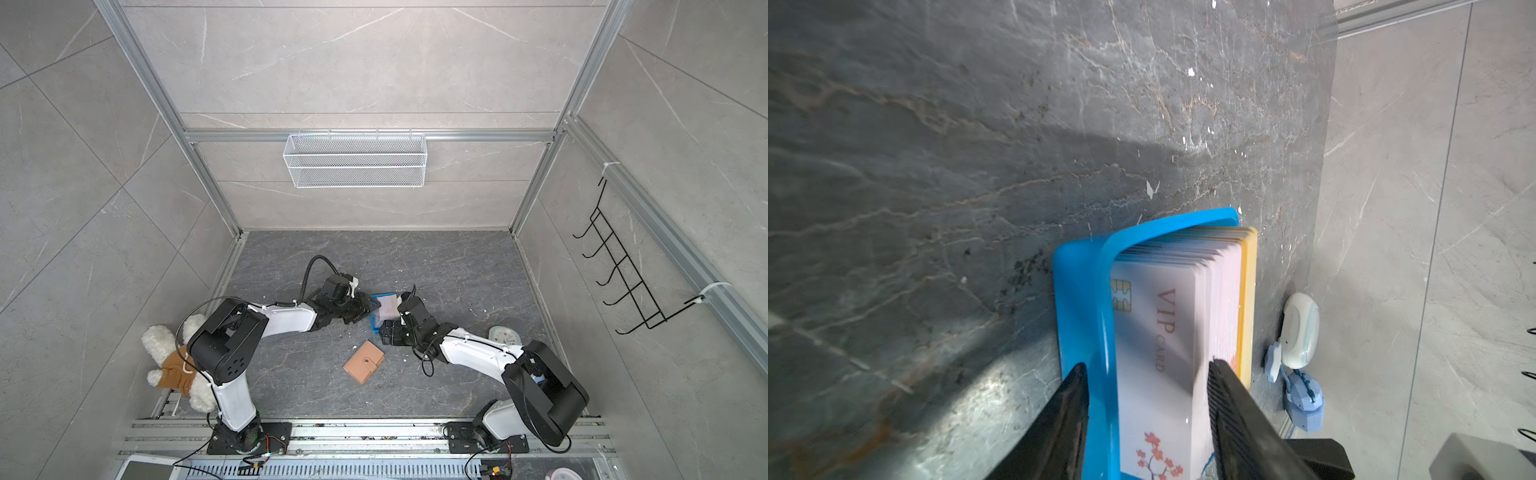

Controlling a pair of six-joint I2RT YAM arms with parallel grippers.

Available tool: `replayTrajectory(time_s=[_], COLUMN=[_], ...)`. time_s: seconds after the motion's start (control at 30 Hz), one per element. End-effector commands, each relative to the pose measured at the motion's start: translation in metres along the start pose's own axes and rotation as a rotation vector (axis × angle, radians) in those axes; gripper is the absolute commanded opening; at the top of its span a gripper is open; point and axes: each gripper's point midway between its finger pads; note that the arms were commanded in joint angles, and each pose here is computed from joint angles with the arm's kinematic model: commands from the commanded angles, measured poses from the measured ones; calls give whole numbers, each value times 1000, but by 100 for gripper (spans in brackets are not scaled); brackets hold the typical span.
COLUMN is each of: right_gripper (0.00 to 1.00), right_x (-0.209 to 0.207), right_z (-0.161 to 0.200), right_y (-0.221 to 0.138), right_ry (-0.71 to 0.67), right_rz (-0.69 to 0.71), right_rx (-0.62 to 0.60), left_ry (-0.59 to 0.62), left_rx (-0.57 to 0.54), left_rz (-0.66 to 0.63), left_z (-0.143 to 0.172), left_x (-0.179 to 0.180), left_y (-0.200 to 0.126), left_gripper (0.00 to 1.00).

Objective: Insert credit cards into a card holder
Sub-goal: Rotate the storage box at the center of the table.

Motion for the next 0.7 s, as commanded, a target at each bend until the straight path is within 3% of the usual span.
replayTrajectory(time_s=[0.0, 0.23, 0.67], right_gripper=[85, 86, 81], right_x=[2, 2, 29], right_z=[6, 16, 53], right_y=[0, -20, -33], right_ry=[-13, -12, -29], right_rz=[-25, -15, 33], right_rx=[13, -16, 17], left_ry=[47, 92, 159], left_rx=[-10, -17, 89], left_rz=[31, -31, -59], left_z=[0, 16, 74], left_x=[-15, -1, 21], left_y=[-9, -44, -109], left_gripper=[48, 49, 49])
Point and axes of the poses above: each gripper's point midway between its finger pads, its own y axis out along the fingers, its own x axis along the line the jaws close on, z = x × y, and after that the axes turned 4 degrees about -y, right-handed
